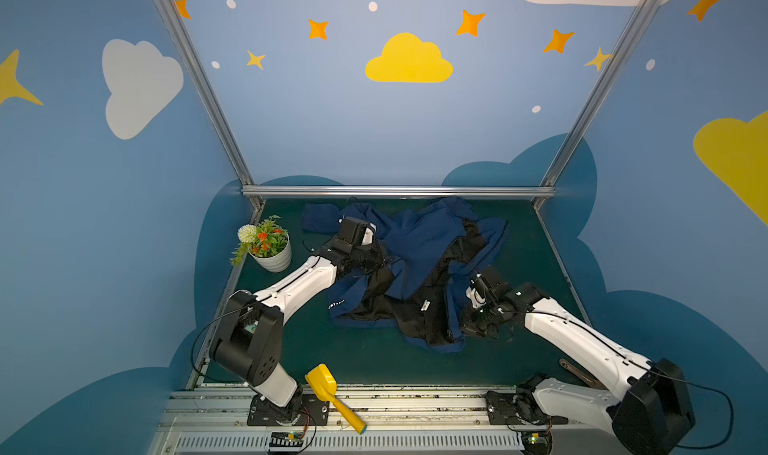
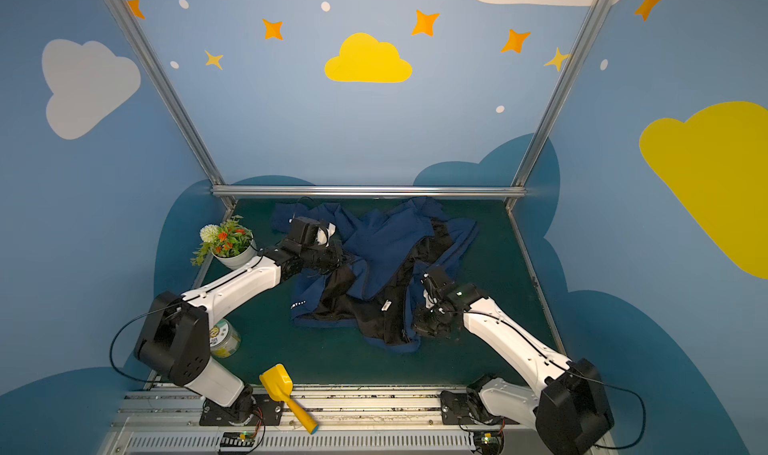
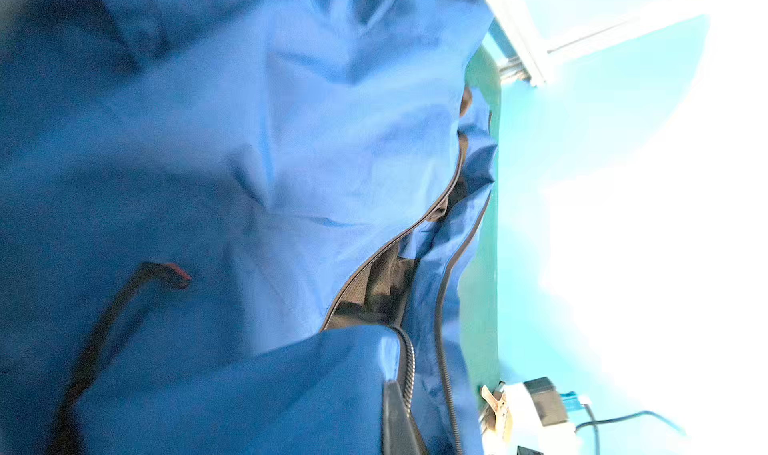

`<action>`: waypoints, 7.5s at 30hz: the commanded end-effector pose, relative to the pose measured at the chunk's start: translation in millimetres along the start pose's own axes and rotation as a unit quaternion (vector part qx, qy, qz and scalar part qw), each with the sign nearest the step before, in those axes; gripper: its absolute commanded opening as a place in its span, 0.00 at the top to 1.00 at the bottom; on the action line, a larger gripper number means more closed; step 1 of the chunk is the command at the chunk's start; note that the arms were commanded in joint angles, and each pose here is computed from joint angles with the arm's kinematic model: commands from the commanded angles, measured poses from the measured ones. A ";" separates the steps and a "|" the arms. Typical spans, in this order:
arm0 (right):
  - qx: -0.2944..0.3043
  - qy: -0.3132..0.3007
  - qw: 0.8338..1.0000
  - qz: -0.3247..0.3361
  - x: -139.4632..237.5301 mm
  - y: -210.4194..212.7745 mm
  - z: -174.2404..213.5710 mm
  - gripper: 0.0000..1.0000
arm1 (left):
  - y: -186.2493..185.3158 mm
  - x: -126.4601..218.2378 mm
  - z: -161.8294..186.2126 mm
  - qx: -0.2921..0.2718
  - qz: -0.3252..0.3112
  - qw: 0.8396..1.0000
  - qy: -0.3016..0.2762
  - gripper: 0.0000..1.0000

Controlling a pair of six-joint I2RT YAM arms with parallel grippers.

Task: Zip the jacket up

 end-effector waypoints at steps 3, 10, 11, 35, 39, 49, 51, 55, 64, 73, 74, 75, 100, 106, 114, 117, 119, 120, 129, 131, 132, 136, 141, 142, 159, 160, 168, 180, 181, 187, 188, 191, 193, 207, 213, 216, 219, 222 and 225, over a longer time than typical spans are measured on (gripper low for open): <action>0.046 0.003 0.999 -0.006 6.7 2.0 10.7 1.00 | 14.6 2.3 24.0 0.006 -0.014 0.999 0.037 0.97; 0.005 0.015 1.000 0.003 0.5 -16.5 36.9 0.83 | 25.5 -7.6 58.6 0.007 -0.024 0.997 0.071 0.97; -0.005 0.015 1.000 0.002 1.8 -17.9 40.6 0.75 | 26.8 -9.4 63.4 0.006 -0.026 0.997 0.076 0.97; 0.024 0.003 0.995 0.102 -1.0 83.3 19.8 0.16 | 41.8 30.5 57.1 0.039 -0.028 0.997 0.062 0.97; 0.065 0.018 0.993 0.099 -24.6 100.4 15.3 0.16 | 48.3 40.6 50.6 0.057 -0.023 0.997 0.041 0.97; 0.119 0.007 0.984 0.133 -69.0 82.2 16.1 0.32 | 57.5 54.4 45.0 0.080 -0.038 0.996 0.025 0.97; 0.123 0.007 0.984 0.128 -72.3 80.8 16.7 0.37 | 56.2 57.1 43.3 0.076 -0.042 0.996 0.024 0.97; 0.127 0.021 0.983 0.132 -80.2 77.1 20.1 0.48 | 56.9 59.7 44.4 0.074 -0.047 0.996 0.025 0.97; 0.125 0.031 0.985 0.114 -91.8 65.9 29.0 0.64 | 60.9 65.0 46.6 0.074 -0.054 0.996 0.018 0.97; 0.118 0.046 0.986 0.113 -110.9 52.5 36.8 0.76 | 64.3 63.0 48.0 0.075 -0.057 0.995 0.020 0.97; 0.117 0.048 0.986 0.109 -112.5 50.6 38.4 0.77 | 65.0 63.3 47.8 0.076 -0.057 0.995 0.019 0.97; 0.116 0.046 0.987 0.096 -113.5 50.8 39.4 0.79 | 66.2 63.1 48.1 0.077 -0.058 0.995 0.019 0.97; 0.118 0.042 0.988 0.093 -112.2 36.0 48.3 0.76 | 67.4 57.6 50.7 0.078 -0.057 0.995 0.021 0.97; 0.134 0.046 0.986 0.093 -115.1 40.0 47.6 1.00 | 65.8 56.9 52.1 0.075 -0.057 0.995 0.023 0.97; 0.132 -0.020 0.991 -0.023 -76.2 59.1 30.3 1.00 | 63.8 58.8 54.1 0.071 -0.053 0.996 0.023 0.97; 0.122 -0.031 0.991 -0.039 -63.1 57.4 26.8 1.00 | 64.3 57.9 54.1 0.072 -0.052 0.996 0.024 0.97; 0.109 -0.022 0.993 -0.028 -65.9 43.8 32.9 0.87 | 64.6 56.9 54.7 0.073 -0.051 0.996 0.025 0.97; 0.105 -0.022 0.994 -0.026 -66.3 40.1 34.2 0.87 | 64.2 56.6 54.7 0.072 -0.050 0.996 0.025 0.97; 0.095 0.003 0.995 0.002 -82.6 28.9 37.8 0.81 | 61.0 54.9 56.5 0.065 -0.052 0.996 0.026 0.97; 0.108 -0.002 0.994 -0.001 -78.3 35.7 36.5 0.69 | 59.9 55.4 57.1 0.063 -0.052 0.996 0.026 0.97; 0.117 -0.013 0.993 0.005 -72.5 39.9 35.3 0.59 | 59.8 55.4 57.4 0.063 -0.053 0.996 0.026 0.97; 0.124 -0.038 0.991 0.042 -43.9 46.5 32.9 0.48 | 59.5 57.3 57.7 0.061 -0.054 0.996 0.022 0.97; 0.122 -0.041 0.991 0.033 -37.0 55.7 33.6 0.46 | 60.1 55.9 58.1 0.062 -0.054 0.996 0.024 0.97; 0.122 -0.038 0.991 0.035 -38.7 57.1 33.7 0.45 | 60.2 55.5 58.0 0.062 -0.053 0.996 0.024 0.97; 0.158 0.009 0.980 0.119 -70.2 75.1 28.4 0.40 | 63.4 57.0 61.1 0.061 -0.056 0.996 0.020 0.97; 0.158 0.013 0.980 0.124 -71.8 74.6 29.0 0.40 | 63.9 56.4 61.1 0.062 -0.057 0.996 0.021 0.97; 0.155 0.031 0.977 0.143 -81.7 64.0 35.0 0.68 | 62.9 57.1 60.5 0.059 -0.058 0.996 0.020 0.97; 0.147 0.044 0.976 0.152 -89.8 52.2 41.9 0.78 | 63.6 56.3 60.4 0.059 -0.059 0.996 0.021 0.97; 0.147 0.047 0.976 0.153 -92.6 51.6 42.3 0.77 | 63.5 56.9 60.5 0.059 -0.059 0.996 0.020 0.97; 0.143 0.060 0.977 0.149 -104.5 48.1 46.0 0.76 | 63.5 58.4 60.5 0.058 -0.062 0.996 0.017 0.97; 0.140 0.063 0.978 0.144 -107.4 46.6 47.1 0.77 | 63.2 58.7 60.2 0.058 -0.061 0.996 0.016 0.97; 0.132 0.068 0.979 0.137 -112.5 38.8 49.0 0.86 | 63.0 58.6 60.0 0.058 -0.062 0.996 0.016 0.97; 0.136 0.063 0.980 0.130 -111.7 37.5 47.8 0.92 | 63.1 58.2 59.8 0.059 -0.062 0.996 0.016 0.97; 0.185 -0.056 0.981 0.016 -58.4 60.5 27.6 1.00 | 42.0 56.7 64.5 0.045 -0.018 0.999 0.026 0.97; 0.195 -0.184 0.958 -0.097 -13.3 59.4 17.7 1.00 | -4.6 55.1 70.6 -0.029 0.106 0.994 0.005 0.97; 0.208 -0.245 0.938 -0.131 5.5 55.3 13.5 1.00 | -24.5 57.0 75.8 -0.062 0.179 0.981 -0.028 0.97; 0.225 -0.300 0.916 -0.140 21.4 52.4 9.3 1.00 | -34.9 57.8 81.4 -0.085 0.234 0.967 -0.061 0.97; 0.236 -0.337 0.896 -0.164 38.4 57.1 4.2 1.00 | -45.5 54.1 87.4 -0.112 0.260 0.957 -0.060 0.97; 0.247 -0.355 0.880 -0.196 52.8 67.7 1.1 1.00 | -60.2 52.1 101.1 -0.173 0.300 0.936 -0.063 0.97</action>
Point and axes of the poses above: each gripper's point midway between its finger pads, its own x axis back along the fingers, its own y axis along the line the jaws close on, z = x × y, the point moved 6 cm from there along x, back along the fingers, and after that the axes turned 10 degrees about x, right-handed, at the moved point
